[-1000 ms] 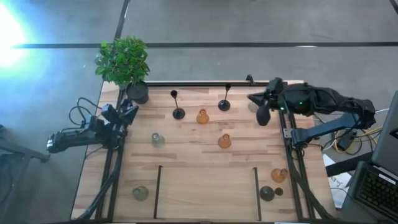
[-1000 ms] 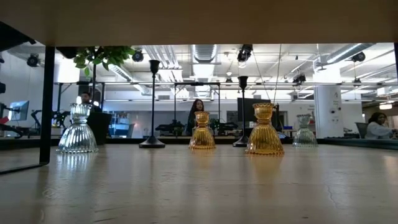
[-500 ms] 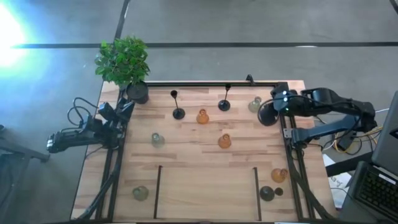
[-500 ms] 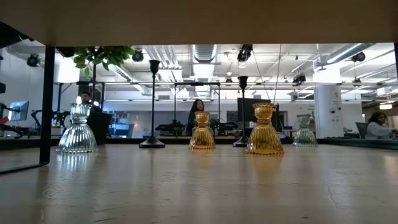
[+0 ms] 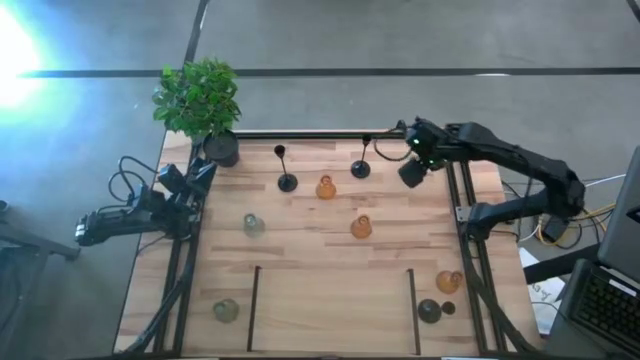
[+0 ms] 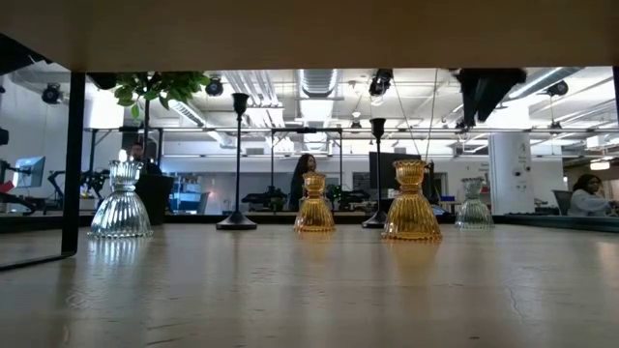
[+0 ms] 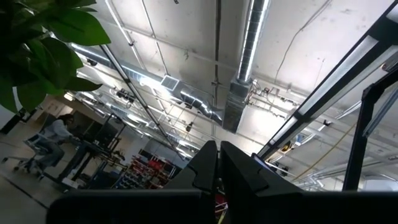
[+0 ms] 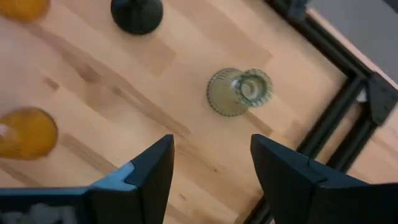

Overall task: Pick & Place candle stick holders
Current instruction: Put the top green glass candle holder on the shelf

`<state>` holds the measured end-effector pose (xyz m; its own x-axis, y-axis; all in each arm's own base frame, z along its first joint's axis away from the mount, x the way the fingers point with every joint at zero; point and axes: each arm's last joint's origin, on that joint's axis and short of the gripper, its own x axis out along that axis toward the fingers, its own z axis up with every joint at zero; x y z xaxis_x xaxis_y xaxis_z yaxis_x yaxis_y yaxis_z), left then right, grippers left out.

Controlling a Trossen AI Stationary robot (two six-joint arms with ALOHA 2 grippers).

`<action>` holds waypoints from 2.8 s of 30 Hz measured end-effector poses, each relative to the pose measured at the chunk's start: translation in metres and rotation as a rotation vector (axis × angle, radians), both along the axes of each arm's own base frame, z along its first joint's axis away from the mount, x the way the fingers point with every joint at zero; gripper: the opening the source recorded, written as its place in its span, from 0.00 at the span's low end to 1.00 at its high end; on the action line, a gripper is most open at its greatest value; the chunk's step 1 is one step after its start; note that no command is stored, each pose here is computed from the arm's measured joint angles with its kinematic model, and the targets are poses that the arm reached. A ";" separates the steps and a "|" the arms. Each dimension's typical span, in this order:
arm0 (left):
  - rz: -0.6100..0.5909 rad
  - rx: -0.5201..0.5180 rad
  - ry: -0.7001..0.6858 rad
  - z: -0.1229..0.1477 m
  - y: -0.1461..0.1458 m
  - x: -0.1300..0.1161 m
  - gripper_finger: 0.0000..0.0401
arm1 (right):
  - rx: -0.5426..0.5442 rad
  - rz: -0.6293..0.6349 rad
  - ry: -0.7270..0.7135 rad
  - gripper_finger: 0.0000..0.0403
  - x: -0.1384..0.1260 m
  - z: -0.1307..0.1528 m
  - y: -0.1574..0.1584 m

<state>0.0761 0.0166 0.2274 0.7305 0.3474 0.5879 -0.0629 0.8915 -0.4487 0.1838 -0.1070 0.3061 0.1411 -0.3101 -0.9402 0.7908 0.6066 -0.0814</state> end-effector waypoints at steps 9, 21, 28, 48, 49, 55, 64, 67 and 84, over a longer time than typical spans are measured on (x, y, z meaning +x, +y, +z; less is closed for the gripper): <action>0.001 0.000 0.008 -0.001 0.000 0.000 0.06 | 0.061 0.220 0.168 0.53 0.016 -0.030 -0.015; 0.003 0.001 0.008 -0.001 0.000 0.000 0.06 | 0.012 0.136 0.060 0.51 -0.003 -0.010 -0.004; 0.016 0.017 0.015 -0.001 0.000 0.000 0.06 | -0.071 0.116 -0.089 0.48 -0.031 0.019 0.013; 0.022 0.025 0.017 -0.001 0.000 0.000 0.06 | -0.156 0.065 -0.263 0.39 -0.043 0.038 0.020; 0.023 0.024 0.017 -0.001 0.000 0.000 0.06 | -0.153 0.065 -0.257 0.38 -0.042 0.037 0.019; 0.023 0.024 0.017 -0.001 0.000 0.000 0.06 | -0.139 0.088 -0.216 0.36 -0.034 0.031 0.015; 0.023 0.023 0.017 -0.001 0.000 0.000 0.06 | -0.132 0.097 -0.199 0.31 -0.031 0.028 0.013; 0.021 0.021 0.016 -0.001 0.000 0.000 0.06 | -0.134 0.100 -0.201 0.30 -0.031 0.029 0.013; -0.045 0.025 0.195 -0.003 0.001 0.021 0.06 | -0.141 0.117 -0.199 0.23 -0.030 0.029 0.013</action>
<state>0.0968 0.0171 0.2242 0.8461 0.2985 0.4417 -0.1062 0.9063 -0.4091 0.1533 -0.0943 0.3351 0.3613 -0.4063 -0.8393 0.7246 0.6888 -0.0215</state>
